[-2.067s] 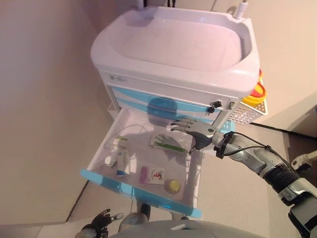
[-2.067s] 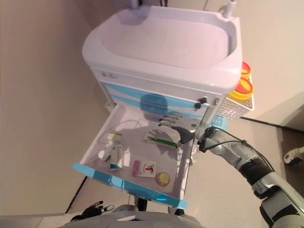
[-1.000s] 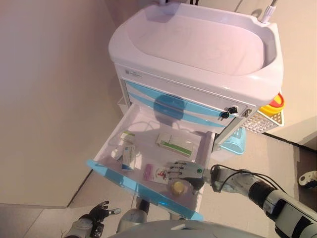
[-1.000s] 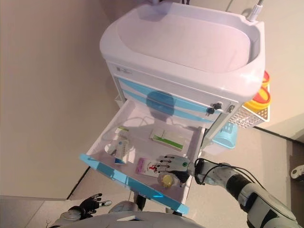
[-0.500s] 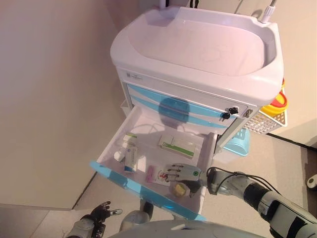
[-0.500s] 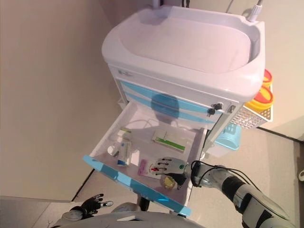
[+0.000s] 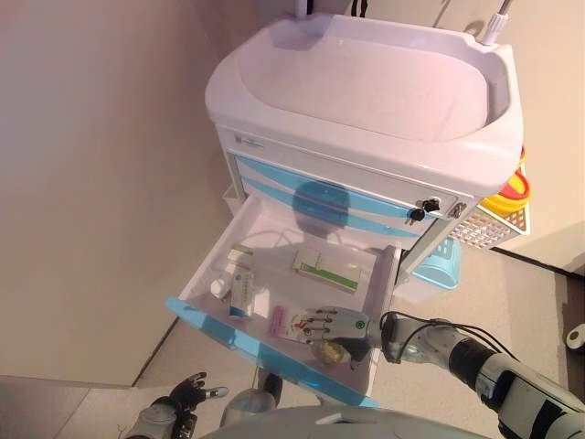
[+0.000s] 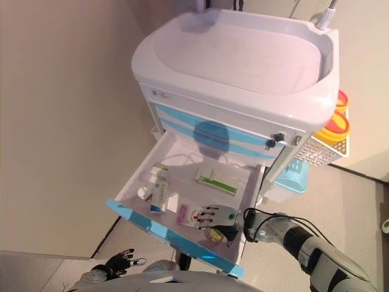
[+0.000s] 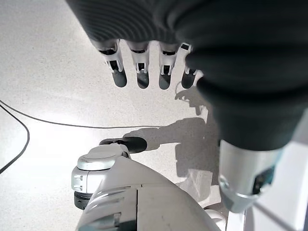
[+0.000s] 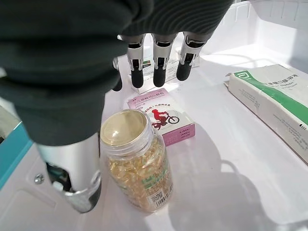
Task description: Open the drawer and pick up the medicine
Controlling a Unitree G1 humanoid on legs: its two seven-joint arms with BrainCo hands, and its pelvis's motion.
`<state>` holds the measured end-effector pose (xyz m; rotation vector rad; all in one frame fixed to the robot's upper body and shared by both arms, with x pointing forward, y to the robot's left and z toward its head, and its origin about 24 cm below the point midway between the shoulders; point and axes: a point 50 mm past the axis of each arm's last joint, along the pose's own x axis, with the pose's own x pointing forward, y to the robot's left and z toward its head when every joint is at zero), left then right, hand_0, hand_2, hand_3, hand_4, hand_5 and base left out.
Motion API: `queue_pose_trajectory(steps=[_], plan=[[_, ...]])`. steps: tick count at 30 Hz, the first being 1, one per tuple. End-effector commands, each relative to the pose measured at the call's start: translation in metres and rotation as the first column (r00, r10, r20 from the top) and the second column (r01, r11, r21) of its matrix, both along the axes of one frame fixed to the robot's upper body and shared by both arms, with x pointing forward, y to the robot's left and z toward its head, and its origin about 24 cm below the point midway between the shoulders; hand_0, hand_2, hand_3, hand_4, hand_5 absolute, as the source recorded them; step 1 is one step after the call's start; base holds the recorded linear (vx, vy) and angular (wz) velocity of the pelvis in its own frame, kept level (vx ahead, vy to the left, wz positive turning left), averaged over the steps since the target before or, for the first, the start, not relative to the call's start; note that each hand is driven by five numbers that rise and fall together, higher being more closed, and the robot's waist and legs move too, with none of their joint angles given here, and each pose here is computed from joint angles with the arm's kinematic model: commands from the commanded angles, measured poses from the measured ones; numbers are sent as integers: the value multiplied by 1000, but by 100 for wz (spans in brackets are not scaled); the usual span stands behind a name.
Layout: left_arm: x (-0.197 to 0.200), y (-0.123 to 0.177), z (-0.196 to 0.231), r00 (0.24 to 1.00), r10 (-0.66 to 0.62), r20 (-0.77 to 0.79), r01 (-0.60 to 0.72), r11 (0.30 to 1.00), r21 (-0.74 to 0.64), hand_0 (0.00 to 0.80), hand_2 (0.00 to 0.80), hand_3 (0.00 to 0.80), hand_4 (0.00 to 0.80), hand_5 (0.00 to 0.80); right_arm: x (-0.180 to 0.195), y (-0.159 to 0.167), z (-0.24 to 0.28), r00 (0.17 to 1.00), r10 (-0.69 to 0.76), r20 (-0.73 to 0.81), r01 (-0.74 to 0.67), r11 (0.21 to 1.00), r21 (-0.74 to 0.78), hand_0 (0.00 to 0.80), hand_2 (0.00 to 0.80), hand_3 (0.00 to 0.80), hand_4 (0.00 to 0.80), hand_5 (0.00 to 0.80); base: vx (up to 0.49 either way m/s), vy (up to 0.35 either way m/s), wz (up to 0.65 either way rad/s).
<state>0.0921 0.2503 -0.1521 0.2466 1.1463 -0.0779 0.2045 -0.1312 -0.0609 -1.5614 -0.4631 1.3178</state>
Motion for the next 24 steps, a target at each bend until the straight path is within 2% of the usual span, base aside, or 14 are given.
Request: queue_pose_trajectory(steps=[1, 10, 11, 13, 14, 24], plan=[[9, -1, 0, 998, -61, -1, 61, 998, 20, 0, 0, 0, 0, 0, -11, 13, -1, 997, 68, -30, -67, 997, 42, 0, 0, 0, 0, 0, 0, 0, 0], [8, -5, -1, 997, -74, 0, 74, 997, 20, 0, 0, 0, 0, 0, -12, 11, -8, 999, 22, -28, -21, 1000, 11, 0, 0, 0, 0, 0, 5, -2, 2], [7, -7, -1, 997, -80, 1, 80, 997, 21, 0, 0, 0, 0, 0, -11, 12, -8, 1000, 15, -27, -14, 1000, 10, 188, 188, 188, 188, 188, 0, 0, 0], [4, -12, -3, 995, -105, 4, 104, 994, 29, 0, 0, 0, 0, 0, -8, 13, -10, 1000, -3, -23, 3, 1000, 11, 744, 744, 744, 744, 744, -2, -52, 3], [2, -15, -4, 993, -116, 5, 116, 993, 35, 0, 0, 0, 0, 0, -7, 12, -11, 1000, -9, -7, 9, 1000, 20, 800, 800, 800, 800, 800, -2, -75, 7], [-6, -25, -8, 990, -143, 16, 142, 988, 55, 0, 0, 0, 0, 0, -17, 12, -26, 999, -53, -7, 53, 998, 34, 800, 800, 800, 800, 800, -1, -37, 7]])
